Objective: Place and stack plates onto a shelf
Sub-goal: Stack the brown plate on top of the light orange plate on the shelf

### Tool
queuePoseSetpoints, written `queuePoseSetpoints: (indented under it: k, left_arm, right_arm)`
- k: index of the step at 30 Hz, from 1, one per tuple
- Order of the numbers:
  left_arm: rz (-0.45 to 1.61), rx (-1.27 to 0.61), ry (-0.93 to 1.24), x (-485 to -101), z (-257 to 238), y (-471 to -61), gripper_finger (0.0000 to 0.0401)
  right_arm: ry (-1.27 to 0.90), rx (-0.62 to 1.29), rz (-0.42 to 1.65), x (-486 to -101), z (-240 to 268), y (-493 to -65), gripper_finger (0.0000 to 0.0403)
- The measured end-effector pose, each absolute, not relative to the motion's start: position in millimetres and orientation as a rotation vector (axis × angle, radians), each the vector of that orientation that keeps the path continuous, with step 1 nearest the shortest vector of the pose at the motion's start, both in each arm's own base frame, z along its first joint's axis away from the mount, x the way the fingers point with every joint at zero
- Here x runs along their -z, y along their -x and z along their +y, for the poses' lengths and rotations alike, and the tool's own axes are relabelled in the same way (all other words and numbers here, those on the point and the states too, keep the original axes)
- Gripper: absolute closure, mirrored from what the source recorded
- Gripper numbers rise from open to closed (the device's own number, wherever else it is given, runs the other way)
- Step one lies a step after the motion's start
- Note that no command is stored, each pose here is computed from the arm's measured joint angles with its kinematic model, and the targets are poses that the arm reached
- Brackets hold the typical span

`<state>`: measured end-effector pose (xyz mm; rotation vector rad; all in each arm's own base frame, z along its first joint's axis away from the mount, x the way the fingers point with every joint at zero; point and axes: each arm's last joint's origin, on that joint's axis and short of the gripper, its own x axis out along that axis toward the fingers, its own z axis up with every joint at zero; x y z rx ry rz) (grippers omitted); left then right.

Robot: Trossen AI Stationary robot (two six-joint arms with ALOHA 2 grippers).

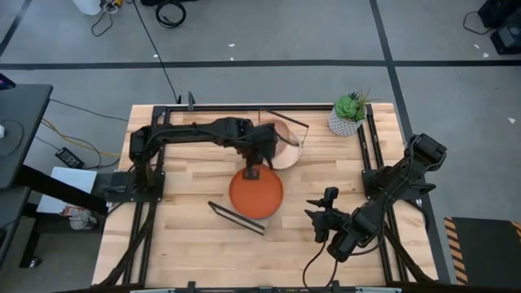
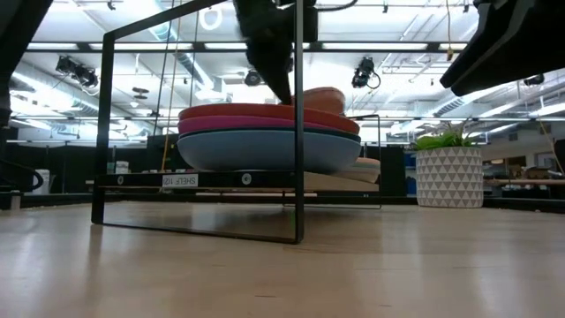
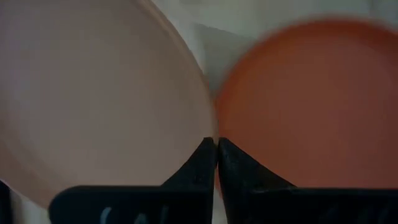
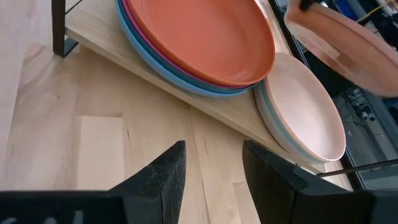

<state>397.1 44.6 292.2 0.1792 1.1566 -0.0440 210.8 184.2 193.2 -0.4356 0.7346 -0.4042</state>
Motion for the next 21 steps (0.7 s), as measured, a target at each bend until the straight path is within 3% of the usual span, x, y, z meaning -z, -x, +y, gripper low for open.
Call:
queuePoseSetpoints:
  k: [7, 18, 21]
  left_arm:
    - [1.123, 0.289, -0.494, -292, 45, -398, 0.0385]
    - [1.158, 0.267, -0.551, -268, 58, -412, 0.0383]
    - [1.165, 0.279, -0.568, -266, 57, -413, 0.0364]
  right_arm:
    - [0.422, 0.408, 0.732, -193, 184, -211, 0.0238]
    - [0.416, 0.410, 0.723, -193, 185, -211, 0.0238]
    - [0.419, 0.410, 0.723, -193, 185, -211, 0.0238]
